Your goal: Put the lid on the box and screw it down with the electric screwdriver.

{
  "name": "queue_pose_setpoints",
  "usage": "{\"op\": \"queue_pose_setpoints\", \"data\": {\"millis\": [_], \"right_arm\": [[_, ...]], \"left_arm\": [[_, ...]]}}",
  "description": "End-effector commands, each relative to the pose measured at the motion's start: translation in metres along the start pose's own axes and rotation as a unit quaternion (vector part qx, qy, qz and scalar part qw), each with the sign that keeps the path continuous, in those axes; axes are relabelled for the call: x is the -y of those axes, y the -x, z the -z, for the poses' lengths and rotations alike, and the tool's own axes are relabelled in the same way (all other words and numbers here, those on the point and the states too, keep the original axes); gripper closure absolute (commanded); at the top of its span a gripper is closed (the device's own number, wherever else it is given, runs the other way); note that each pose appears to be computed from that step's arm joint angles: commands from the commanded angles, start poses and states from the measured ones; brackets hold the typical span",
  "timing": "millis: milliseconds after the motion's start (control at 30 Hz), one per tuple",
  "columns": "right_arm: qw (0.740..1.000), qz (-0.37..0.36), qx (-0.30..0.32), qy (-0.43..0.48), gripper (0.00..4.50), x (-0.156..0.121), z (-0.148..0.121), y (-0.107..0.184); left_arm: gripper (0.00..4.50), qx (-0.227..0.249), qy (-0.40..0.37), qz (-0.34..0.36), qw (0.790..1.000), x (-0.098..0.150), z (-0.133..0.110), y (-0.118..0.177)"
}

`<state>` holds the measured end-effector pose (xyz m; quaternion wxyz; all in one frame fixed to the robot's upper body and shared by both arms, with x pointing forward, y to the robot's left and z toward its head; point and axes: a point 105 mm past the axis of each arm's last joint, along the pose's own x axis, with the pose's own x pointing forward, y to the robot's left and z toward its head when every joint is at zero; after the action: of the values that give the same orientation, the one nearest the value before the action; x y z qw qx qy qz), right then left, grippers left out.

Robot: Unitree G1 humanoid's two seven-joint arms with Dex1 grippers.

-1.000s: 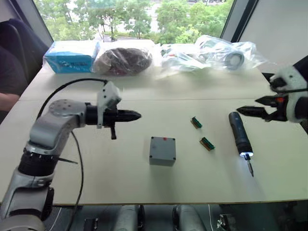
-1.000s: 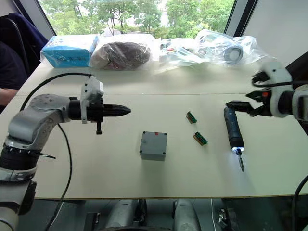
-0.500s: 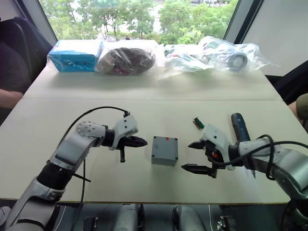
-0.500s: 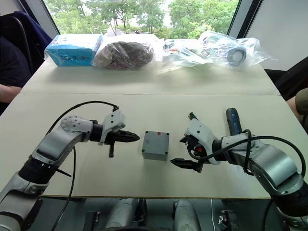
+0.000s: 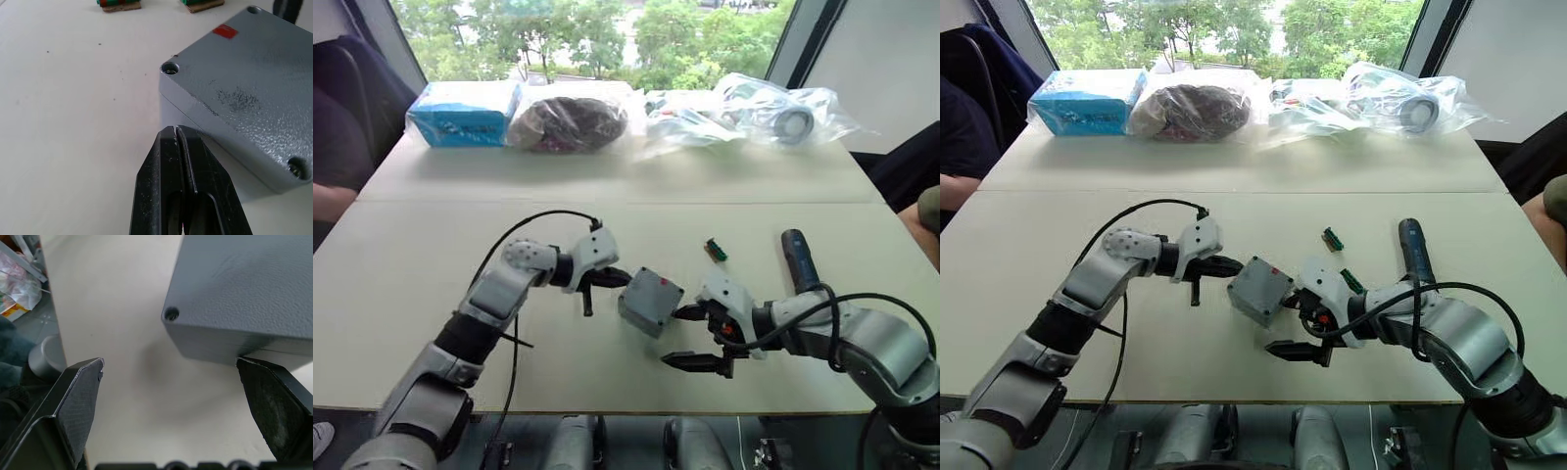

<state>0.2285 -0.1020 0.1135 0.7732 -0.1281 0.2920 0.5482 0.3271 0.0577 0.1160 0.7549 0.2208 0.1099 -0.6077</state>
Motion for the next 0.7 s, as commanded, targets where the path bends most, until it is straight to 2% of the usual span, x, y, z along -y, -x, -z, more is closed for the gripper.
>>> {"op": "queue_pose_setpoints", "data": {"millis": [33, 167, 300, 433, 700], "right_arm": [[0.999, 0.021, 0.011, 0.036, 0.02, 0.001, -0.013, 0.014], [0.997, 0.059, -0.006, 0.049, 0.02, 0.015, -0.011, 0.031], [0.991, 0.113, -0.019, 0.071, 0.02, 0.04, -0.01, 0.04], [0.986, 0.128, -0.012, 0.106, 0.02, 0.053, -0.012, 0.033], [0.99, 0.066, 0.004, 0.122, 0.02, 0.035, -0.014, 0.013]], "left_arm": [[4.5, 0.005, -0.028, -0.017, 0.999, -0.009, -0.011, 0.013], [4.5, -0.026, -0.034, -0.026, 0.999, -0.011, -0.001, 0.035], [4.5, -0.072, -0.036, 0.014, 0.997, 0.009, 0.016, 0.05], [4.5, -0.061, -0.019, 0.04, 0.997, 0.023, 0.016, 0.044], [4.5, -0.03, -0.01, 0.04, 0.999, 0.03, 0.008, 0.026]]}}
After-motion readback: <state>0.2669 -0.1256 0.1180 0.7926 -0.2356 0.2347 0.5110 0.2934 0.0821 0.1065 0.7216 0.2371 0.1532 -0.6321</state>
